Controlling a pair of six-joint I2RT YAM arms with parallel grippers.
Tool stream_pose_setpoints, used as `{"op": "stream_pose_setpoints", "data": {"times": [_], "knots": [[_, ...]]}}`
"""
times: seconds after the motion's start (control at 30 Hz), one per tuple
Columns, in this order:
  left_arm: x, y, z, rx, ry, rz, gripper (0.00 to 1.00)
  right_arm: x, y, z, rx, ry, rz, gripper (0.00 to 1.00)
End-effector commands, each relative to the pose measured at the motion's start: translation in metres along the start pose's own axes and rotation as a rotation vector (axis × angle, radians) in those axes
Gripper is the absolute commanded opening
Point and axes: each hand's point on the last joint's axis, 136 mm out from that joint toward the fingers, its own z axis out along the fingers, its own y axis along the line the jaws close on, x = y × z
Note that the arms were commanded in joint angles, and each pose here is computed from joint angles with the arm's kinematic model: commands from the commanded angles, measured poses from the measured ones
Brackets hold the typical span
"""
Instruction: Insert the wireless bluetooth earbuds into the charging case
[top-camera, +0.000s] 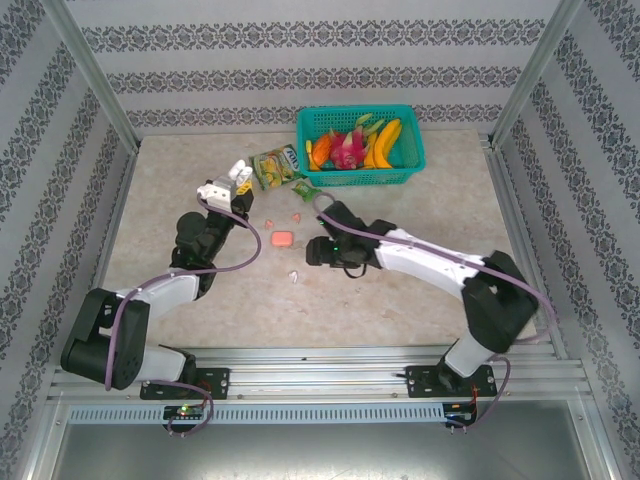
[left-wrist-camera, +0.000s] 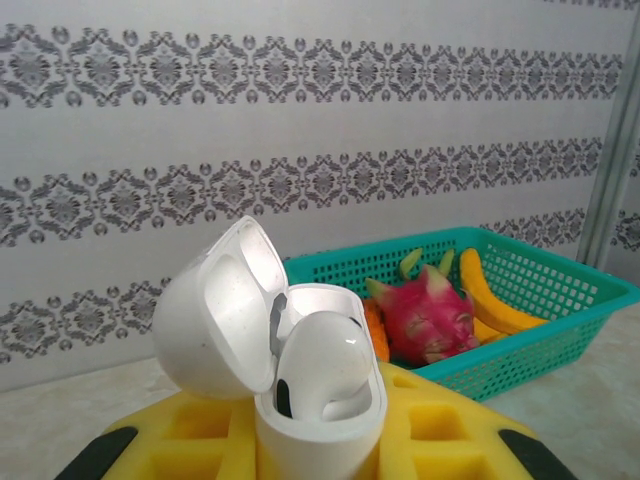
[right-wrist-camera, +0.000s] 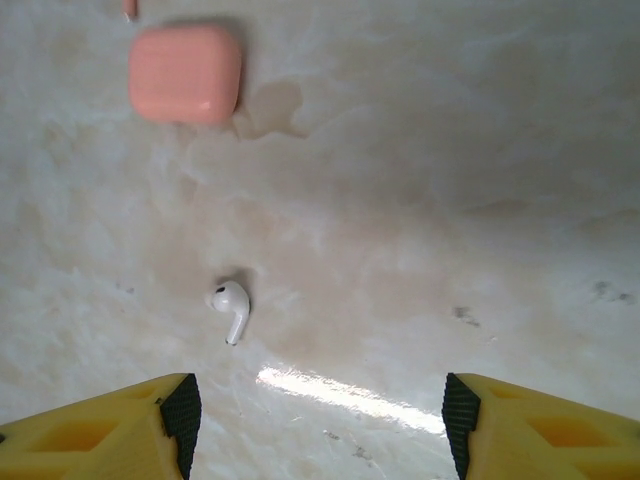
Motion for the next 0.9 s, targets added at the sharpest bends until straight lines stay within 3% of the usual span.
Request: {"op": "stream_pose_setpoints", "data": {"times": [0.0,0.33,0.87], "knots": [[-0.023,0.015,-0.009,-0.032,-0.087,-0.025,0.0,0.012,-0.005,0.012,0.159,0.075,-0.044,0.68],[-0.024,0.041,-0.022,-0.108,-0.095,-0.052,0.0,0.015,0.033,0.046,0.285,0.18,-0.113,0.65],[-0.022,0.05,-0.029,-0.125,-0.105,-0.081,0.0,0.024,0.036,0.078,0.372,0.233,-0.155,0.56]]}}
